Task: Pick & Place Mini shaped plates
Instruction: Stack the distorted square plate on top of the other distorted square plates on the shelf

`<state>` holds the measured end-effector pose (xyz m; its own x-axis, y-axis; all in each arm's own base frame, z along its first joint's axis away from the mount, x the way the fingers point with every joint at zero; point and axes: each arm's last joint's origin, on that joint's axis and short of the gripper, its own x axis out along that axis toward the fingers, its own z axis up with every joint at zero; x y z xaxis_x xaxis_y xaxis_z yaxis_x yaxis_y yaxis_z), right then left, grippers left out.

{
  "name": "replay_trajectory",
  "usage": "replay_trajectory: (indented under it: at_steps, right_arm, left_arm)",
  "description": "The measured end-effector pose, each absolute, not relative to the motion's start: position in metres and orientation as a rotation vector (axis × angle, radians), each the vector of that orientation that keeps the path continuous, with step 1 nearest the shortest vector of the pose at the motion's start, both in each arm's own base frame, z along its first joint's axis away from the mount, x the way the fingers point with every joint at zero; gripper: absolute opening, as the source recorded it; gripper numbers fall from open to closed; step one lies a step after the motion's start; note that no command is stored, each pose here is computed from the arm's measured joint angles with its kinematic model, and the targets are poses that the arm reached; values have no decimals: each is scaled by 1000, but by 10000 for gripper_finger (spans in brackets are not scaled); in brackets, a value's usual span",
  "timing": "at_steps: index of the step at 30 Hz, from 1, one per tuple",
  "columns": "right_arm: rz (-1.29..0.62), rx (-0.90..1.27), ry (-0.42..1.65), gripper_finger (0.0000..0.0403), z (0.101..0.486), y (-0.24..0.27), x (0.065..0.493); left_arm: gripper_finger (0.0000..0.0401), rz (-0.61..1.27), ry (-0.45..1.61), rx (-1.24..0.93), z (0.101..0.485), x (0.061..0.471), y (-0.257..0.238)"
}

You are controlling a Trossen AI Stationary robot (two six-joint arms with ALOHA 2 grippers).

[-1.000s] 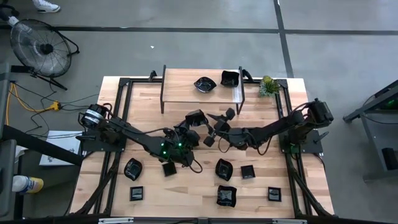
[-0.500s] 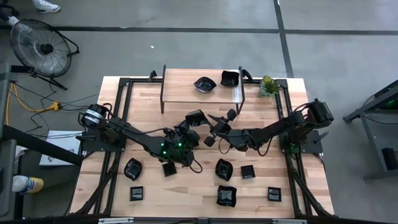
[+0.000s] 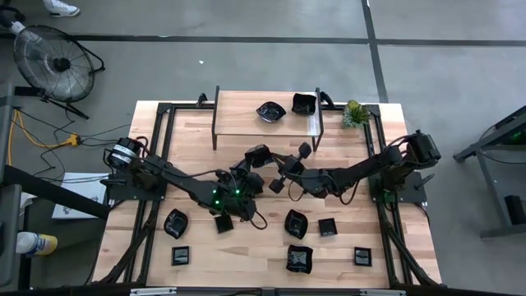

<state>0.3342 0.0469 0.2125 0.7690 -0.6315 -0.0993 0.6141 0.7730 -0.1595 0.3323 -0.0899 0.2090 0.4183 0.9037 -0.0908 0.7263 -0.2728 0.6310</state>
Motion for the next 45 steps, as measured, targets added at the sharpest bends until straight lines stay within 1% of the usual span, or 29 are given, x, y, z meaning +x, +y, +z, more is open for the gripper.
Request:
replay_trajectory:
  at_steps: [5,9,15,20,24,28,32,39,45]
  right_arm:
    - [-669,-111,154,2,212,45,335]
    - [-668,-118,169,1,210,45,334]
    - [-662,-107,175,1,209,45,334]
    - [-658,-102,178,1,208,44,334]
    - [-668,-99,182,0,211,41,333]
    - [-686,-74,202,0,218,34,327]
    - [-709,-49,237,0,229,25,317]
    - [-745,70,232,0,258,2,290]
    - [-819,199,225,0,272,-24,268]
  left_arm:
    - [1,371,1367,2074,209,333,-90]
    - [17,357,1357,2074,209,333,-90]
    - [73,334,1330,2077,208,332,-94]
    - [123,313,1280,2103,210,327,-108]
    - [148,356,1284,2125,213,322,-117]
    - [156,386,1263,2119,222,313,-122]
    - [156,462,1250,2069,230,302,-120]
    - [156,573,1165,1895,237,284,-111]
    - [156,640,1096,1756,234,273,-105]
